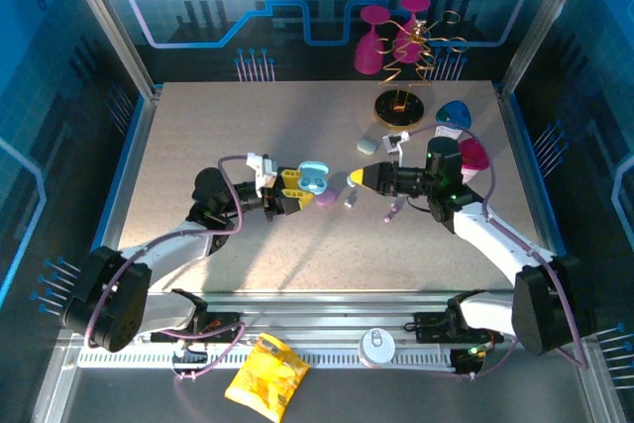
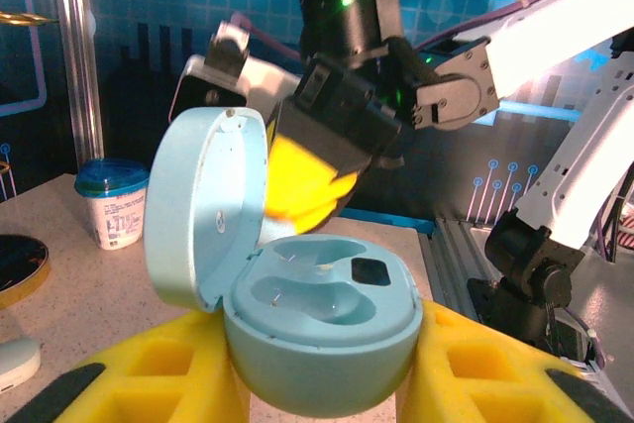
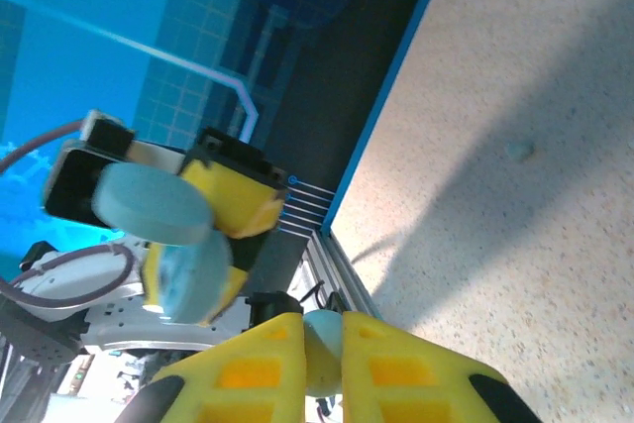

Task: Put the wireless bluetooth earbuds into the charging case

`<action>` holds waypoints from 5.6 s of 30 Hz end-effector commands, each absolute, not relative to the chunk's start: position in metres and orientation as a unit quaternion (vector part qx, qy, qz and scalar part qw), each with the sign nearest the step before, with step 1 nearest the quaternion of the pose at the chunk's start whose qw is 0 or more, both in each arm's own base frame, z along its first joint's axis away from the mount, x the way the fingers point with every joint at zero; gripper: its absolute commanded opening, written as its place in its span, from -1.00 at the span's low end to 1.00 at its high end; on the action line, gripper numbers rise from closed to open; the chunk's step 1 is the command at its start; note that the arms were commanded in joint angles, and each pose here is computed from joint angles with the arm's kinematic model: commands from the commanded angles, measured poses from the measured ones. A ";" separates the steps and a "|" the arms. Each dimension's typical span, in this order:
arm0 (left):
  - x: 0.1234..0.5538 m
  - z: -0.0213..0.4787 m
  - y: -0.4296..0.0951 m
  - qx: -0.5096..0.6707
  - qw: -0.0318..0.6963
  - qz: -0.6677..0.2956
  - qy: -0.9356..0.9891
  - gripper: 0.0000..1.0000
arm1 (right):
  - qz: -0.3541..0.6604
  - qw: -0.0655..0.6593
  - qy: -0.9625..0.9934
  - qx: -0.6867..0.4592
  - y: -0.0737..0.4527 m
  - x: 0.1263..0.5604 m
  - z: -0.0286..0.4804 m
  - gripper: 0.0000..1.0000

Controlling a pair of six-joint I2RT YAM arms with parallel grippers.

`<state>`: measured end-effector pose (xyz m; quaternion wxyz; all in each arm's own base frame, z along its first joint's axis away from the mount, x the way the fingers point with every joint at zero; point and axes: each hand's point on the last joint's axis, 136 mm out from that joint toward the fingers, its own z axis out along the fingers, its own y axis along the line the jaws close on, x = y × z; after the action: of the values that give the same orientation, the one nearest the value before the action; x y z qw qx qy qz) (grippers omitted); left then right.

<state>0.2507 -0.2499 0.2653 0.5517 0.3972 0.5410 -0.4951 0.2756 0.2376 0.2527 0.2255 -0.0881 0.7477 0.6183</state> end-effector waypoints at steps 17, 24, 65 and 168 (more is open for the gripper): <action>0.264 0.276 -0.247 0.384 0.571 -0.505 0.521 -0.39 | 0.635 0.253 0.701 -0.202 0.291 0.251 0.312 -0.78; 0.261 0.278 -0.247 0.387 0.571 -0.507 0.517 -0.39 | 0.622 0.268 0.706 -0.208 0.298 0.255 0.315 -0.80; 0.261 0.287 -0.242 0.387 0.580 -0.510 0.504 -0.40 | 0.562 0.292 0.743 -0.217 0.306 0.258 0.298 -0.34; 0.265 0.294 -0.225 0.396 0.606 -0.480 0.496 -0.39 | 0.057 0.095 0.983 -0.148 0.136 0.348 0.073 -0.67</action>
<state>0.2716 -0.2278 0.2900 0.5939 0.3813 0.5120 -0.4897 0.3520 0.1201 0.0509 0.0664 -0.1747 0.9819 -0.0304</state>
